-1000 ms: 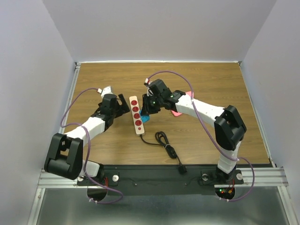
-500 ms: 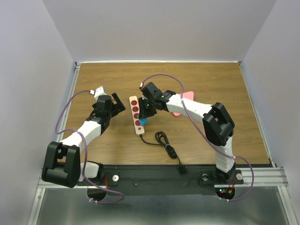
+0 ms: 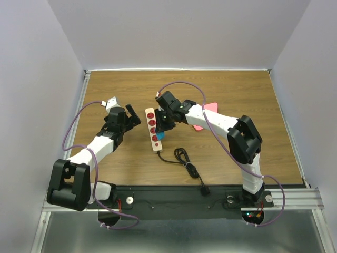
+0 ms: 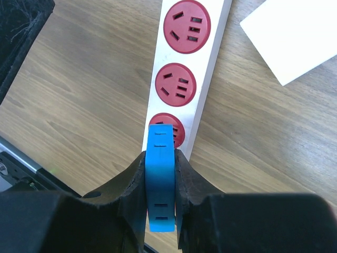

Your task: Insert the plug

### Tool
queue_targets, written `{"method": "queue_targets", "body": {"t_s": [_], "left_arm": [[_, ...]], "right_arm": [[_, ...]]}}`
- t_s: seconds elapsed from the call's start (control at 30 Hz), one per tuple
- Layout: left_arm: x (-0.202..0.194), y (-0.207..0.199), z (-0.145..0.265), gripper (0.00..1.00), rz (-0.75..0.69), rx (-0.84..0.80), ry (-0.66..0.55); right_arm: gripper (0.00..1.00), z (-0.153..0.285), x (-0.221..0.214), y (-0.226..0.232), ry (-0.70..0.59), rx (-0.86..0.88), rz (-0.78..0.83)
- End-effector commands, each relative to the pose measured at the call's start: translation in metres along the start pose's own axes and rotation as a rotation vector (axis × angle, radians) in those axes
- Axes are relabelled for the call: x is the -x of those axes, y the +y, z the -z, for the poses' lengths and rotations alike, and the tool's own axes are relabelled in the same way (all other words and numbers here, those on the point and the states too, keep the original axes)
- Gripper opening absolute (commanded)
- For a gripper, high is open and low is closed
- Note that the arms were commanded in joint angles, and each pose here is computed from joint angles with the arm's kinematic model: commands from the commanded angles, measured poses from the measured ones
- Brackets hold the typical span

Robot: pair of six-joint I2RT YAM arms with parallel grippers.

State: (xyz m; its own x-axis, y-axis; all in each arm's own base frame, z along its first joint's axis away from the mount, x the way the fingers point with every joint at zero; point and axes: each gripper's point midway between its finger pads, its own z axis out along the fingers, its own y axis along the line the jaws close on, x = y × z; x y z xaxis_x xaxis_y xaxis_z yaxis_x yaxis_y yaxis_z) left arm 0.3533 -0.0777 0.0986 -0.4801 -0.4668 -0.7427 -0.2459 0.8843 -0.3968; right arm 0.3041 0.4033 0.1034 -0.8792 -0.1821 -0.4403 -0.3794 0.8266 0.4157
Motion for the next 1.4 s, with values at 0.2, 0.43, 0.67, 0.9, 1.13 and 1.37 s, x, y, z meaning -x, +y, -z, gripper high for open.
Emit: {"method": "queue_targets", "body": {"t_s": [0.2,0.43,0.67,0.9,1.13,1.37], "left_arm": [[0.007,-0.005,0.005,0.99,0.006,-0.030,-0.034],[0.009,-0.005,0.007,0.99,0.008,-0.034,-0.039],[0.009,-0.006,0.008,0.99,0.008,-0.038,-0.039],[0.008,-0.006,0.009,0.99,0.008,-0.040,-0.038],[0.008,-0.005,0.009,0.99,0.007,-0.040,-0.038],[0.007,-0.005,0.008,0.99,0.006,-0.040,-0.034]], "right_arm": [[0.00,-0.005,0.001,0.005,-0.004,-0.038,0.004],[0.00,-0.005,0.005,0.000,-0.028,-0.076,0.006],[0.01,-0.005,0.008,-0.005,-0.045,-0.110,0.005],[0.00,-0.004,0.017,-0.006,-0.079,-0.134,0.008],[0.01,-0.004,0.018,-0.004,-0.078,-0.125,0.011],[0.00,-0.009,0.009,-0.005,-0.050,-0.126,0.010]]}}
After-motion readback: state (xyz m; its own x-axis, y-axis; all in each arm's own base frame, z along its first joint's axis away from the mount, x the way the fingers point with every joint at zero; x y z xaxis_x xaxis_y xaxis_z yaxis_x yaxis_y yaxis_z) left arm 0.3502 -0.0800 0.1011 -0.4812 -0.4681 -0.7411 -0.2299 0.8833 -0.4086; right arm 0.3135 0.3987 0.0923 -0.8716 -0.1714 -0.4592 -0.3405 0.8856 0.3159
